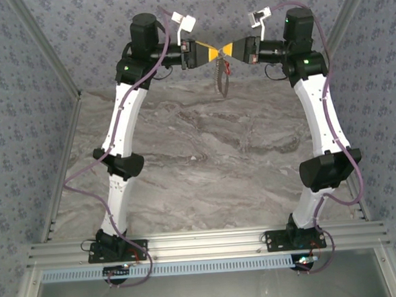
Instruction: Put the keys on the keyring
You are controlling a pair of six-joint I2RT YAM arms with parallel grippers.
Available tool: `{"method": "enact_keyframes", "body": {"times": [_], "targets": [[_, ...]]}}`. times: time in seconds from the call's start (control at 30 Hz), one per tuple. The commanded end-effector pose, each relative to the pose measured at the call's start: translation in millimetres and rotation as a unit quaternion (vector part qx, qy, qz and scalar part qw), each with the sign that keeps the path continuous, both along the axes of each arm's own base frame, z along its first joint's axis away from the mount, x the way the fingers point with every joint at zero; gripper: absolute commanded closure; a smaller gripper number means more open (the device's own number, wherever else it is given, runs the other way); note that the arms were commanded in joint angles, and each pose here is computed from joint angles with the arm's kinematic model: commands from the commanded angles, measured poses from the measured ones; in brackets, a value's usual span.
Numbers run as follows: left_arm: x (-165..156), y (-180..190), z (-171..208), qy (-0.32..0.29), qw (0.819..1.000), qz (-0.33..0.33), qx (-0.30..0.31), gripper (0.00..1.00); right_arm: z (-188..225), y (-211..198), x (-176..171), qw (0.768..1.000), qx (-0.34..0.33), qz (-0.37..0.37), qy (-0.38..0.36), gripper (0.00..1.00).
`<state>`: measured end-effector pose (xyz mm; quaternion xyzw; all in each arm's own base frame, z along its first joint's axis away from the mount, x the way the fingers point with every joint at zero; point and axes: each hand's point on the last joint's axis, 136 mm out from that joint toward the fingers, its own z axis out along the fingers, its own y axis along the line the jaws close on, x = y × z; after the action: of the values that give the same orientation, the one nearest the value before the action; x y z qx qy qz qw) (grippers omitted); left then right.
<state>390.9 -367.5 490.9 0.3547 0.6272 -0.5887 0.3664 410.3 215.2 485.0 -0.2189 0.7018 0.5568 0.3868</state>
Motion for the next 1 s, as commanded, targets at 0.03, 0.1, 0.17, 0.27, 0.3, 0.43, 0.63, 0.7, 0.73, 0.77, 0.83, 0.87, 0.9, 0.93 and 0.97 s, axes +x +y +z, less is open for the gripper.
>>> {"method": "enact_keyframes", "body": {"times": [0.03, 0.1, 0.17, 0.27, 0.3, 0.43, 0.63, 0.7, 0.73, 0.77, 0.83, 0.87, 0.9, 0.93, 0.97], "targets": [[-18.1, 5.0, 26.2, -0.033, 0.999, -0.015, -0.021, 0.66, 20.5, 5.1, -21.9, 0.999, 0.009, 0.022, -0.026, 1.0], [-19.0, 3.5, 25.3, -0.032, 0.999, -0.017, -0.021, 0.66, 21.2, 7.1, -23.2, 0.999, 0.01, 0.026, -0.026, 1.0], [-19.7, 3.3, 25.5, -0.032, 0.999, -0.019, -0.021, 0.66, 21.9, 8.8, -24.4, 0.999, 0.01, 0.028, -0.027, 1.0], [-21.6, 3.2, 25.9, -0.032, 0.999, -0.022, -0.021, 0.67, 22.0, 10.0, -24.9, 0.999, 0.01, 0.028, -0.027, 1.0], [-21.5, 3.4, 25.3, -0.032, 0.999, -0.023, -0.021, 0.67, 21.9, 11.2, -25.2, 0.999, 0.01, 0.029, -0.027, 1.0], [-24.0, 2.5, 24.3, -0.03, 0.999, -0.032, -0.02, 0.7, 22.6, 10.0, -25.1, 0.999, 0.009, 0.025, -0.028, 1.0], [-31.4, 1.0, 25.1, -0.03, 0.998, -0.049, -0.022, 0.84, 24.0, 7.4, -23.5, 0.999, 0.01, 0.019, -0.029, 1.0], [-32.8, 0.5, 25.0, -0.029, 0.998, -0.053, -0.022, 0.84, 24.9, 7.3, -23.2, 0.999, 0.011, 0.018, -0.03, 1.0], [-33.4, 0.1, 24.8, -0.029, 0.998, -0.054, -0.022, 0.84, 25.3, 7.8, -23.6, 0.999, 0.011, 0.019, -0.031, 1.0], [-34.3, -1.0, 24.5, -0.029, 0.998, -0.057, -0.022, 0.85, 24.7, 7.6, -23.0, 0.999, 0.012, 0.019, -0.03, 1.0], [-35.3, -1.9, 25.0, -0.03, 0.998, -0.058, -0.023, 0.9, 25.2, 7.8, -22.6, 0.999, 0.013, 0.02, -0.03, 1.0], [-35.5, -3.0, 24.5, -0.03, 0.998, -0.059, -0.023, 0.93, 25.1, 8.3, -22.8, 0.999, 0.014, 0.021, -0.029, 1.0], [-35.6, -3.3, 25.0, -0.031, 0.998, -0.059, -0.023, 0.96, 25.6, 8.7, -22.9, 0.999, 0.015, 0.022, -0.03, 1.0], [-35.2, -3.7, 25.1, -0.032, 0.998, -0.058, -0.024, 0.98, 26.2, 8.4, -23.1, 0.999, 0.015, 0.022, -0.03, 1.0], [-35.5, -4.7, 25.6, -0.032, 0.997, -0.058, -0.025, 0.98, 25.8, 9.3, -23.4, 0.999, 0.016, 0.024, -0.029, 1.0]]}}
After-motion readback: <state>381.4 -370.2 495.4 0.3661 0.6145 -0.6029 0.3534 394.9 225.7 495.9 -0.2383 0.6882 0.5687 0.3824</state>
